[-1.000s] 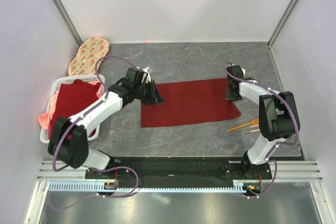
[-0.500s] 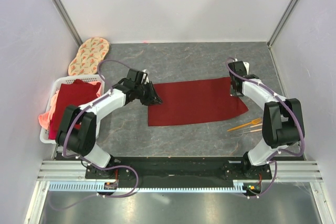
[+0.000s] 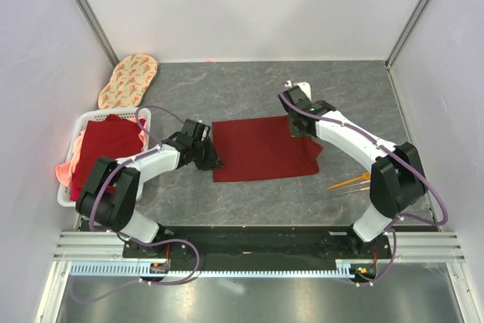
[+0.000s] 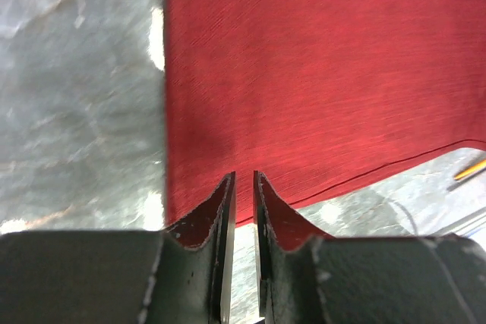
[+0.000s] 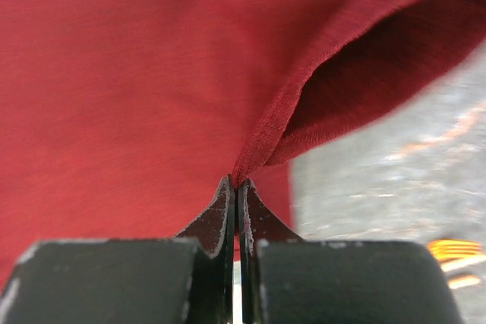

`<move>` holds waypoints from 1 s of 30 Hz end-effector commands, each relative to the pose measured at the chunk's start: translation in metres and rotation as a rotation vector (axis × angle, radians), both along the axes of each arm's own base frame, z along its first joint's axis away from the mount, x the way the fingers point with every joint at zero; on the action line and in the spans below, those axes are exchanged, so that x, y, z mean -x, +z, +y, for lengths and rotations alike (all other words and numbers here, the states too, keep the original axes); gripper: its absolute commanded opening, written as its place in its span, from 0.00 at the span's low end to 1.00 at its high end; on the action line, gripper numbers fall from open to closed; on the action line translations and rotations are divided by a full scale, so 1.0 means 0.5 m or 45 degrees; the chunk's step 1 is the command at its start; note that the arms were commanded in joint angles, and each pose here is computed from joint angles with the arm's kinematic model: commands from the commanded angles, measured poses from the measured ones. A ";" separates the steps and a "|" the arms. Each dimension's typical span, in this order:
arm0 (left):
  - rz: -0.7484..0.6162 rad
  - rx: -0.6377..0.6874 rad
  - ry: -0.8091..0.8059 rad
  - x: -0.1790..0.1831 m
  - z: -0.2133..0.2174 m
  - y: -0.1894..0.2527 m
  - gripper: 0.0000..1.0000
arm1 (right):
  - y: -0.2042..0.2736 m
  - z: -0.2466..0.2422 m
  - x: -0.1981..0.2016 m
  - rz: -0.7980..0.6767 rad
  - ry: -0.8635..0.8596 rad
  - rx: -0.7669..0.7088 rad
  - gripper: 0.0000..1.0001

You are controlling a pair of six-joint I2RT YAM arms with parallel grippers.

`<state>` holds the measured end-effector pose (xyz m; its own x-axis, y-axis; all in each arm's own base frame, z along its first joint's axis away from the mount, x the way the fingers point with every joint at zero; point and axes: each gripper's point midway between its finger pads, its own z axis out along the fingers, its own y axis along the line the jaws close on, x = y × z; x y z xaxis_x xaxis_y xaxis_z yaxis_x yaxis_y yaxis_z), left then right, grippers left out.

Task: Fold the napkin into a case and place the utensils inside
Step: Pick up the rectangle-folded napkin from the center of the board, then fold the rectangle-folded napkin at the center of the board.

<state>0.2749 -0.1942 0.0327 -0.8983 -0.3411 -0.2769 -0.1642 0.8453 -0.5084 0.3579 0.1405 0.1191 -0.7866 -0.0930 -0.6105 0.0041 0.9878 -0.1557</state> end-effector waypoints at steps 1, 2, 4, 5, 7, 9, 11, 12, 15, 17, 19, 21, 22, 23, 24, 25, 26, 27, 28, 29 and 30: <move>-0.124 0.021 0.091 -0.025 0.007 0.047 0.21 | 0.012 0.110 0.013 0.028 0.049 -0.149 0.00; -0.144 0.022 0.104 -0.026 0.011 0.059 0.21 | 0.012 0.143 0.022 0.034 0.092 -0.172 0.00; -0.130 0.003 0.127 -0.020 0.021 0.063 0.21 | 0.008 0.188 0.017 0.043 0.120 -0.215 0.00; -0.138 0.002 0.146 -0.021 0.028 0.069 0.21 | 0.005 0.214 0.022 0.053 0.153 -0.230 0.00; -0.127 -0.008 0.174 -0.018 0.040 0.064 0.21 | 0.001 0.259 0.017 0.070 0.187 -0.282 0.00; -0.115 -0.014 0.186 -0.017 0.045 0.057 0.21 | 0.002 0.298 0.020 0.079 0.221 -0.324 0.00; -0.101 -0.015 0.182 -0.019 0.045 0.047 0.20 | 0.001 0.333 0.021 0.098 0.248 -0.373 0.00; -0.071 -0.031 0.175 -0.017 0.045 0.028 0.20 | 0.003 0.347 0.020 0.098 0.260 -0.397 0.00; -0.031 -0.044 0.170 -0.014 0.043 0.001 0.18 | 0.006 0.385 0.024 0.116 0.287 -0.462 0.00; -0.016 -0.048 0.178 -0.008 0.045 -0.021 0.18 | 0.006 0.409 0.029 0.145 0.300 -0.521 0.00; 0.010 -0.056 0.174 0.000 0.047 -0.035 0.18 | 0.004 0.429 0.032 0.160 0.312 -0.564 0.00; 0.014 -0.058 0.177 0.004 0.049 -0.038 0.18 | 0.003 0.449 0.038 0.184 0.306 -0.626 0.00; 0.021 -0.061 0.180 0.008 0.052 -0.043 0.18 | -0.006 0.458 0.038 0.198 0.304 -0.642 0.00; 0.022 -0.063 0.181 0.011 0.053 -0.044 0.18 | -0.009 0.467 0.040 0.213 0.285 -0.672 0.00; 0.021 -0.063 0.179 0.012 0.053 -0.044 0.18 | -0.010 0.477 0.041 0.222 0.293 -0.699 0.00; 0.024 -0.064 0.179 0.015 0.054 -0.046 0.18 | -0.020 0.481 0.037 0.226 0.278 -0.704 0.00; 0.029 -0.064 0.180 0.017 0.054 -0.048 0.18 | -0.025 0.483 0.035 0.230 0.267 -0.710 0.00; 0.026 -0.061 0.179 0.016 0.054 -0.047 0.18 | -0.022 0.500 0.041 0.253 0.279 -0.762 0.00; 0.028 -0.056 0.176 0.019 0.053 -0.048 0.18 | -0.028 0.505 0.044 0.269 0.278 -0.771 0.00; 0.032 -0.053 0.175 0.020 0.052 -0.050 0.18 | -0.029 0.508 0.043 0.272 0.274 -0.786 0.00; 0.033 -0.056 0.176 0.021 0.053 -0.051 0.18 | -0.028 0.516 0.041 0.275 0.265 -0.813 0.00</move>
